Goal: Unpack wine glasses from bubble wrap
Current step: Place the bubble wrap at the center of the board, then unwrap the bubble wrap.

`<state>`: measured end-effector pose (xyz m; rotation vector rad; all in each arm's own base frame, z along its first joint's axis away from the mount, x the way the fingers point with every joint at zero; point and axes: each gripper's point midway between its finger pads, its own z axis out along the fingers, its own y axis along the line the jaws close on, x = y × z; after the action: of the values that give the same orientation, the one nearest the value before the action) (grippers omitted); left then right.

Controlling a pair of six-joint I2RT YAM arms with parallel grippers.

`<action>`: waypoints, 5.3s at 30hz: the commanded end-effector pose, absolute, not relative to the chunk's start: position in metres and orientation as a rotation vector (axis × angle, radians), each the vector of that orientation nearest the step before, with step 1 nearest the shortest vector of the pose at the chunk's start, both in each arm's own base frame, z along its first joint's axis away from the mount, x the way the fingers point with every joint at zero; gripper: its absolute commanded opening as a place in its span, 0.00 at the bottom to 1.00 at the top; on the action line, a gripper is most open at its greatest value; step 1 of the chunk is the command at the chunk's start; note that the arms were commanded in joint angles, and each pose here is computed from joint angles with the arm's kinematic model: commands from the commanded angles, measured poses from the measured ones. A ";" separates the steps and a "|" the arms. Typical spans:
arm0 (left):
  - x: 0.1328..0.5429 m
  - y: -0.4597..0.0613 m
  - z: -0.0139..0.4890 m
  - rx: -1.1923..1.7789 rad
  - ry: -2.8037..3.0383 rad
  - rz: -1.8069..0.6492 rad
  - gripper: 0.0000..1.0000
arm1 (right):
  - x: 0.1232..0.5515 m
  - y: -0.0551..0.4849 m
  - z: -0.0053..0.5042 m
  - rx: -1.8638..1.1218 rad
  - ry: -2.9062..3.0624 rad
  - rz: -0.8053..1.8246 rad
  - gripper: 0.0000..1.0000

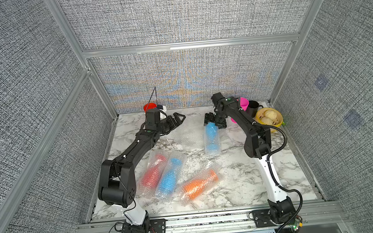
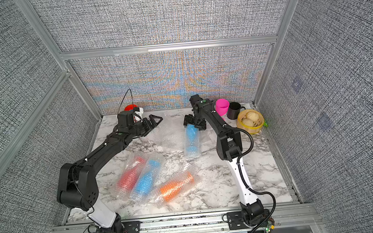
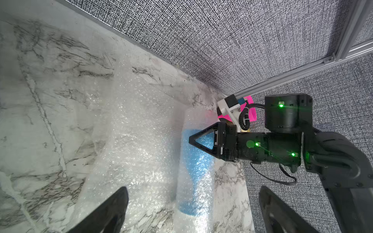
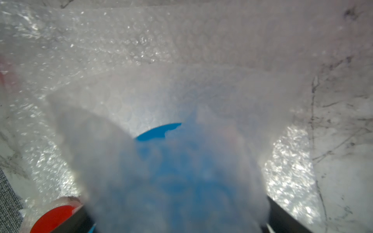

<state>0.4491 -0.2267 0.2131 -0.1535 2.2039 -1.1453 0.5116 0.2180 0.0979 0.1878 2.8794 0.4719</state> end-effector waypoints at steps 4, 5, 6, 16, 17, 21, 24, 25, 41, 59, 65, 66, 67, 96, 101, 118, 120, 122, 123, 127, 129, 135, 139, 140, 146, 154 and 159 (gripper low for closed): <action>0.451 -0.233 0.217 -0.115 2.188 -1.174 1.00 | 0.511 0.214 0.152 0.101 2.713 0.560 0.96; 0.451 -0.234 0.216 -0.110 2.190 -1.172 1.00 | 0.509 0.210 0.155 0.115 2.700 0.574 0.96; 0.451 -0.235 0.215 -0.103 2.193 -1.167 1.00 | 0.506 0.208 0.154 0.125 2.692 0.598 0.95; 0.429 -0.300 0.199 0.141 2.333 -1.057 0.99 | 0.479 0.189 0.102 0.220 2.781 0.649 0.64; 0.427 -0.306 0.195 0.152 2.354 -1.047 0.98 | 0.478 0.186 0.098 0.231 2.783 0.633 0.60; 0.423 -0.330 0.179 0.172 2.403 -1.060 0.96 | 0.480 0.174 0.088 0.306 2.759 0.657 0.45; 0.418 -0.346 0.167 0.207 2.438 -1.056 0.95 | 0.481 0.172 0.082 0.319 2.759 0.671 0.32; 0.417 -0.348 0.163 0.208 2.447 -1.055 0.95 | 0.481 0.174 0.080 0.316 2.763 0.683 0.32; 0.412 -0.351 0.129 0.195 2.515 -1.041 0.90 | 0.486 0.196 0.061 0.226 2.804 0.734 0.30; 0.403 -0.327 0.135 0.227 2.541 -0.881 0.90 | 0.464 0.216 0.079 0.036 2.790 0.749 0.24; 0.411 -0.324 0.135 0.221 2.555 -0.870 0.90 | 0.464 0.249 0.094 0.003 2.757 0.859 0.24; 0.413 -0.323 0.135 0.217 2.558 -0.870 0.90 | 0.464 0.255 0.097 -0.001 2.751 0.874 0.24; 0.415 -0.322 0.136 0.213 2.558 -0.872 0.90 | 0.464 0.262 0.100 -0.010 2.746 0.885 0.24; 0.424 -0.316 0.083 0.165 2.717 -0.835 0.76 | 0.461 0.254 0.129 -0.058 2.717 0.790 0.38; 0.423 -0.316 0.079 0.163 2.725 -0.836 0.75 | 0.458 0.246 0.130 -0.142 2.735 0.676 0.65; 0.423 -0.319 0.080 0.159 2.723 -0.863 0.74 | 0.467 0.237 0.089 -0.281 2.859 0.375 0.54; 0.423 -0.319 0.079 0.157 2.726 -0.862 0.73 | 0.470 0.236 0.087 -0.284 2.860 0.351 0.50; 0.423 -0.319 0.077 0.154 2.728 -0.860 0.72 | 0.473 0.235 0.088 -0.286 2.863 0.340 0.42; 0.423 -0.319 0.077 0.156 2.729 -0.860 0.72 | 0.474 0.236 0.089 -0.290 2.860 0.334 0.36; 0.422 -0.319 0.077 0.161 2.732 -0.857 0.70 | 0.477 0.236 0.092 -0.301 2.843 0.324 0.12; 0.423 -0.318 0.080 0.163 2.727 -0.850 0.70 | 0.477 0.235 0.093 -0.307 2.843 0.323 0.02; 0.423 -0.316 0.094 0.174 2.708 -0.852 0.70 | 0.473 0.241 0.098 -0.315 2.830 0.384 0.00; 0.426 -0.315 0.121 0.197 2.660 -0.854 0.81 | 0.471 0.248 0.111 -0.296 2.798 0.463 0.00; 0.426 -0.316 0.125 0.206 2.654 -0.855 0.83 | 0.471 0.249 0.114 -0.290 2.792 0.479 0.00; 0.421 -0.326 0.123 0.294 2.699 -0.913 0.82 | 0.471 0.259 0.124 -0.265 2.778 0.577 0.00; 0.417 -0.326 0.091 0.340 2.768 -0.889 0.72 | 0.472 0.268 0.121 -0.264 2.785 0.664 0.00; 0.425 -0.334 0.086 0.341 2.763 -0.920 0.56 | 0.476 0.270 0.113 -0.245 2.798 0.699 0.00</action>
<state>0.4237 -0.3286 0.0830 0.3102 2.7769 -0.8830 0.4761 0.2656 0.1123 -0.2557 2.7938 0.6451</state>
